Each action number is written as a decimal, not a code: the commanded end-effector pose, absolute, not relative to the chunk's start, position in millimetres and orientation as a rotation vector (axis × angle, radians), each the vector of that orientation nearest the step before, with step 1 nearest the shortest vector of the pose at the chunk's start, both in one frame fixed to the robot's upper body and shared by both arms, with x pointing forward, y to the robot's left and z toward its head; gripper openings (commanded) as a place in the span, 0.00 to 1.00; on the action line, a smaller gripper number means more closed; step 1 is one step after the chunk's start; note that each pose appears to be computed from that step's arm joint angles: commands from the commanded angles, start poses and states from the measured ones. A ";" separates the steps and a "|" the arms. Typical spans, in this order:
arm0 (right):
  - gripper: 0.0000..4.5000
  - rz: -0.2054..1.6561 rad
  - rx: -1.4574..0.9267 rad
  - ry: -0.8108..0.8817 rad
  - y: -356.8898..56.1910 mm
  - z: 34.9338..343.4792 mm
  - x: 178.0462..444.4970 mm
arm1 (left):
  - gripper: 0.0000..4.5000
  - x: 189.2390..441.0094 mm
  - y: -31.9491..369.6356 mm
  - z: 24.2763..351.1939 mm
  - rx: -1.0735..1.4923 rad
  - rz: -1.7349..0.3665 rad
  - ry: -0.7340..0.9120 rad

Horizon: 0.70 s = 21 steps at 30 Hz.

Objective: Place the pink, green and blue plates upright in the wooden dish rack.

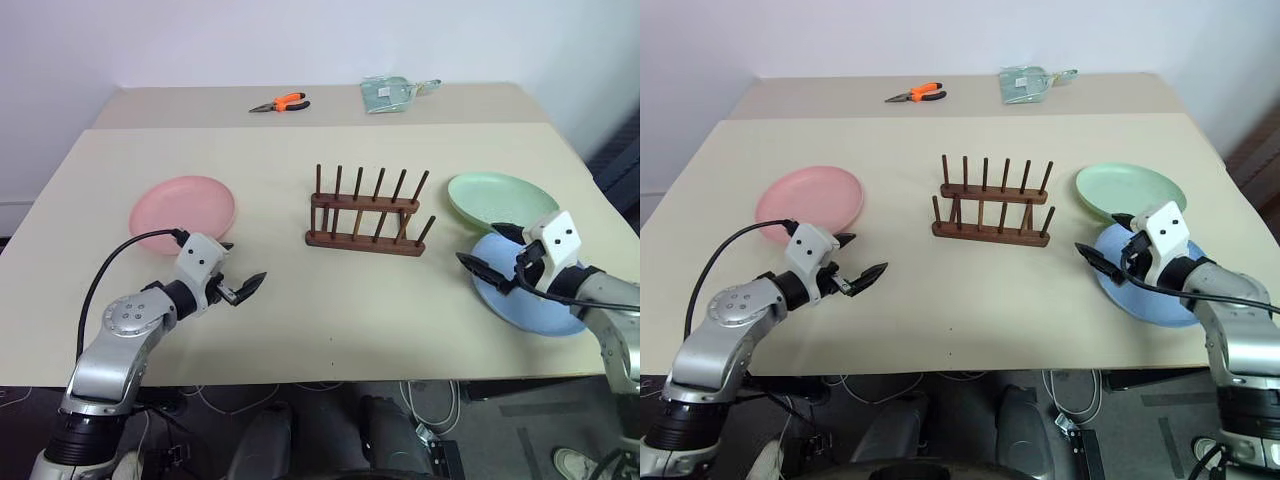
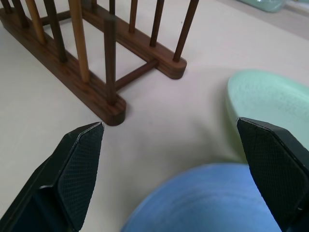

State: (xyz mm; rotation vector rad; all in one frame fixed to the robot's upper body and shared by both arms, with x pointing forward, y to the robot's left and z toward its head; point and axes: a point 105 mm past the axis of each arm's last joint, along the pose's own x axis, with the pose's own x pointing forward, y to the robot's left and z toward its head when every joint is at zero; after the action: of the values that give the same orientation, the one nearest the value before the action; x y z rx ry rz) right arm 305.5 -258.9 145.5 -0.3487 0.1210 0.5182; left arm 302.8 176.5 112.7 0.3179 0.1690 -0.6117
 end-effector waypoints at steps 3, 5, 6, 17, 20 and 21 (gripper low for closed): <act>1.00 0.502 -0.400 0.038 -249.4 162.6 310.5 | 1.00 313.3 176.9 122.1 0.328 -0.608 0.118; 1.00 0.517 -0.384 0.033 -244.2 164.0 311.4 | 1.00 318.3 176.0 122.7 0.316 -0.617 0.111; 1.00 0.526 -0.371 0.034 -241.6 164.6 311.7 | 1.00 321.1 174.4 122.7 0.310 -0.629 0.111; 1.00 0.574 -0.340 0.034 -206.0 153.5 289.4 | 1.00 372.3 107.6 95.8 0.344 -1.045 0.220; 1.00 0.555 -0.340 0.019 -200.9 155.4 281.5 | 1.00 384.0 87.8 96.3 0.345 -1.116 0.223; 1.00 0.539 -0.339 0.014 -201.8 155.7 279.3 | 1.00 388.3 78.9 96.4 0.337 -1.134 0.226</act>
State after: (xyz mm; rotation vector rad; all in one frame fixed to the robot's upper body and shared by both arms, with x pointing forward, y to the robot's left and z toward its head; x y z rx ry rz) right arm 281.9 -202.4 139.0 -0.3168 0.0792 0.5693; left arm 383.8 87.5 92.1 0.3130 0.2426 -1.0990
